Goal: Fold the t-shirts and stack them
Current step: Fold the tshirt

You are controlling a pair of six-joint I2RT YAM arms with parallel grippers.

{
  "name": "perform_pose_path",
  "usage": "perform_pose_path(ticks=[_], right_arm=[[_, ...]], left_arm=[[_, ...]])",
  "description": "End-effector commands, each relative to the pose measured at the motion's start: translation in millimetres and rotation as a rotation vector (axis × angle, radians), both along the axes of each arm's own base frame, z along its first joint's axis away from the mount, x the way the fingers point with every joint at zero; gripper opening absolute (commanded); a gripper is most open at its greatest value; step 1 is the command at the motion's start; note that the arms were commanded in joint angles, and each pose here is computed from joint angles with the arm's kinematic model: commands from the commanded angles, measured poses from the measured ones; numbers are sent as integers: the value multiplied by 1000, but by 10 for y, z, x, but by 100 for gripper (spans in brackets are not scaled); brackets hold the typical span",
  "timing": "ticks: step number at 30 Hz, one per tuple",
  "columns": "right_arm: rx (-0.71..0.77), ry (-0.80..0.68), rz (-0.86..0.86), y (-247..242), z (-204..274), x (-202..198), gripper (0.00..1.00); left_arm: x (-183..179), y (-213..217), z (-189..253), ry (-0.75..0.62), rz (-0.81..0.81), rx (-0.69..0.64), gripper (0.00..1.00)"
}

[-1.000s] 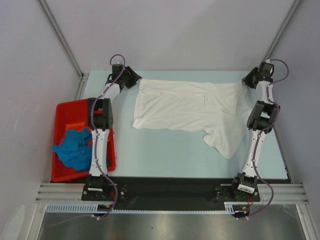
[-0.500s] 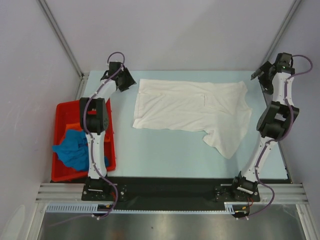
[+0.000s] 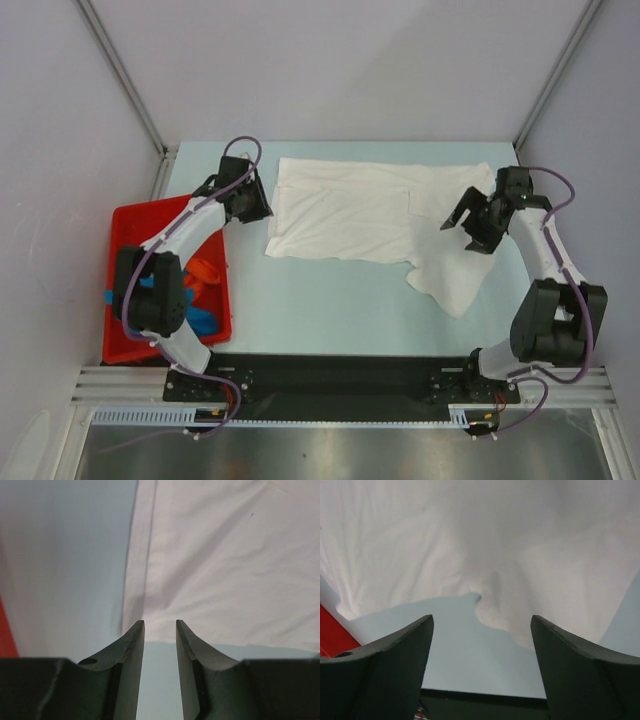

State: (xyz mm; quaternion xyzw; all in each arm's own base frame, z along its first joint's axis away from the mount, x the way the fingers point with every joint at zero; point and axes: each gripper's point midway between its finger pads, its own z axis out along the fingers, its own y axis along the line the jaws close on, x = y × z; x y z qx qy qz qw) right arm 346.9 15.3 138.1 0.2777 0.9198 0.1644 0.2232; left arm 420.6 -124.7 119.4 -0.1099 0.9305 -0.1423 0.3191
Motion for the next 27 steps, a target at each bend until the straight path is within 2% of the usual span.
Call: perform_pose_path(ticks=[1, 2, 3, 5, 7, 13, 17, 19, 27], right_arm=[[8, -87, 108, 368, 204, -368, 80], [11, -130, 114, 410, 289, -472, 65], [24, -93, 112, 442, 122, -640, 60], [43, -124, 105, 480, 151, -772, 56], [42, -89, 102, 477, 52, -909, 53], [14, -75, 86, 425, 59, -1096, 57], [10, -66, 59, 398, 63, -1145, 64], [18, -68, 36, 382, 66, -1167, 67], [25, -8, -80, 148, -134, -1256, 68]], left_arm=[[-356, 291, -154, 37, 50, 94, 36], [-417, 268, -179, 39, 26, 88, 36], [-466, 273, -247, 56, 21, 94, 36], [-539, 272, -396, 90, 1, 100, 38], [-551, 227, -527, 129, -12, 85, 38], [-552, 148, -649, 160, -20, 46, 43], [-572, 145, -794, 205, -5, 45, 48], [-571, 117, -873, 231, -7, 35, 49], [-608, 127, -1013, 284, 25, 35, 46]])
